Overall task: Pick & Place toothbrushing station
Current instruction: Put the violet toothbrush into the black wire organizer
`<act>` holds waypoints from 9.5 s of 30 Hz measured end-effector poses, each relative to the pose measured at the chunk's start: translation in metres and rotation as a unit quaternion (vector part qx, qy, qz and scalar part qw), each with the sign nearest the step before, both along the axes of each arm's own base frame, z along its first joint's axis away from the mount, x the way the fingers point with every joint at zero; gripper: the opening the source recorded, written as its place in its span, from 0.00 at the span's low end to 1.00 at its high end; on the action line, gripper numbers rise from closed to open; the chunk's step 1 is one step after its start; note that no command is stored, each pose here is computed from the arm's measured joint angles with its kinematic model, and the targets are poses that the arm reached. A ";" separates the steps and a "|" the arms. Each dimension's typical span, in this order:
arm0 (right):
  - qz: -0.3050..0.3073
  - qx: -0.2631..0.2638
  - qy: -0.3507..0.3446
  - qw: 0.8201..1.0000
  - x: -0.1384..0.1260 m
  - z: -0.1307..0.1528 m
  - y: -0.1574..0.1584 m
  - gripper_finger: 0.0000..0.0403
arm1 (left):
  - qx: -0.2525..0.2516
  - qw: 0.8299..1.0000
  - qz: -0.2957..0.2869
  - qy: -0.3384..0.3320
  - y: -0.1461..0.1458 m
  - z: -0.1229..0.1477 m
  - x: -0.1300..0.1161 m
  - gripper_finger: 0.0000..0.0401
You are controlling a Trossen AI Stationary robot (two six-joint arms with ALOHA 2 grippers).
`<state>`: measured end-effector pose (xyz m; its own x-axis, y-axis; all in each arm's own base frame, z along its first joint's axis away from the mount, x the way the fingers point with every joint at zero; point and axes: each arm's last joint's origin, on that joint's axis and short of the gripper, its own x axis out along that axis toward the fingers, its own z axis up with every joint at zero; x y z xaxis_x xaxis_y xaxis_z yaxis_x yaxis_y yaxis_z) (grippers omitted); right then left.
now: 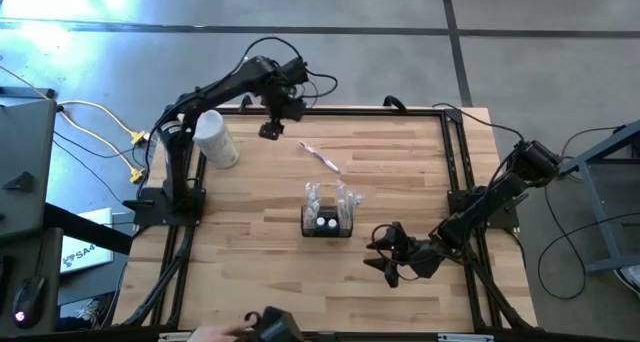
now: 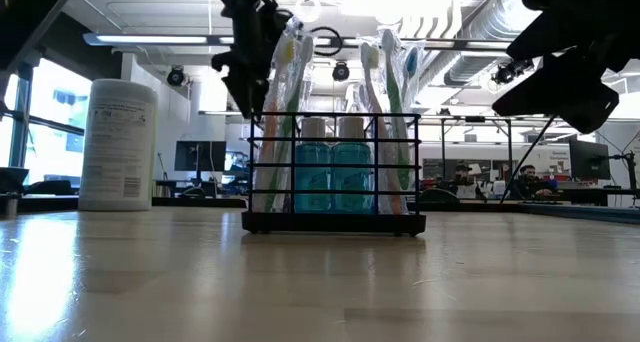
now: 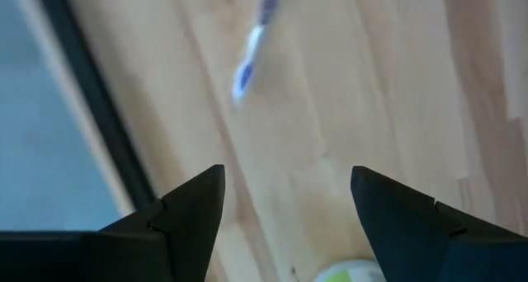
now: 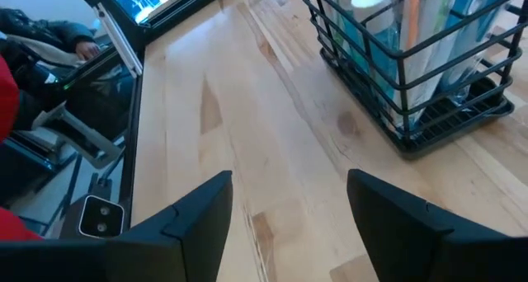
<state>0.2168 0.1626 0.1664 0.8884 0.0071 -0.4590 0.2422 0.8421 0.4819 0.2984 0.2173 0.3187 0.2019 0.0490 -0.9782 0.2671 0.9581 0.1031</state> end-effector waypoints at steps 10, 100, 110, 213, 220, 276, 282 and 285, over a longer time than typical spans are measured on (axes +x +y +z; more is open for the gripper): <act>-0.009 0.034 0.000 0.999 0.000 0.000 0.001 0.57 | -0.042 0.999 -0.031 0.012 0.023 -0.024 -0.002 0.65; -0.012 0.051 -0.033 0.998 0.010 0.007 -0.005 0.57 | 0.013 0.998 -0.021 -0.053 0.032 -0.164 0.065 0.65; -0.012 0.052 -0.033 0.998 0.010 0.007 -0.005 0.57 | 0.011 0.999 -0.030 -0.039 0.032 -0.175 0.066 0.54; 0.073 -0.059 -0.267 0.959 0.039 0.062 -0.035 0.57 | 0.609 0.701 -0.343 -0.140 -0.434 -0.008 0.051 0.00; 0.074 -0.035 -0.267 0.960 0.040 0.062 -0.036 0.57 | 0.592 0.704 -0.359 -0.159 -0.421 -0.004 0.066 0.00; 0.037 -0.203 -0.220 0.954 0.016 0.074 -0.031 0.05 | 0.556 0.725 -0.298 -0.276 -0.414 0.015 0.082 0.32; 0.006 -0.249 -0.181 0.951 0.001 0.077 -0.028 0.05 | 0.550 0.738 -0.270 -0.284 -0.414 0.014 0.081 0.54; -0.020 -0.279 -0.169 0.945 -0.016 0.085 -0.025 0.06 | 0.547 0.750 -0.246 -0.279 -0.413 0.012 0.080 0.59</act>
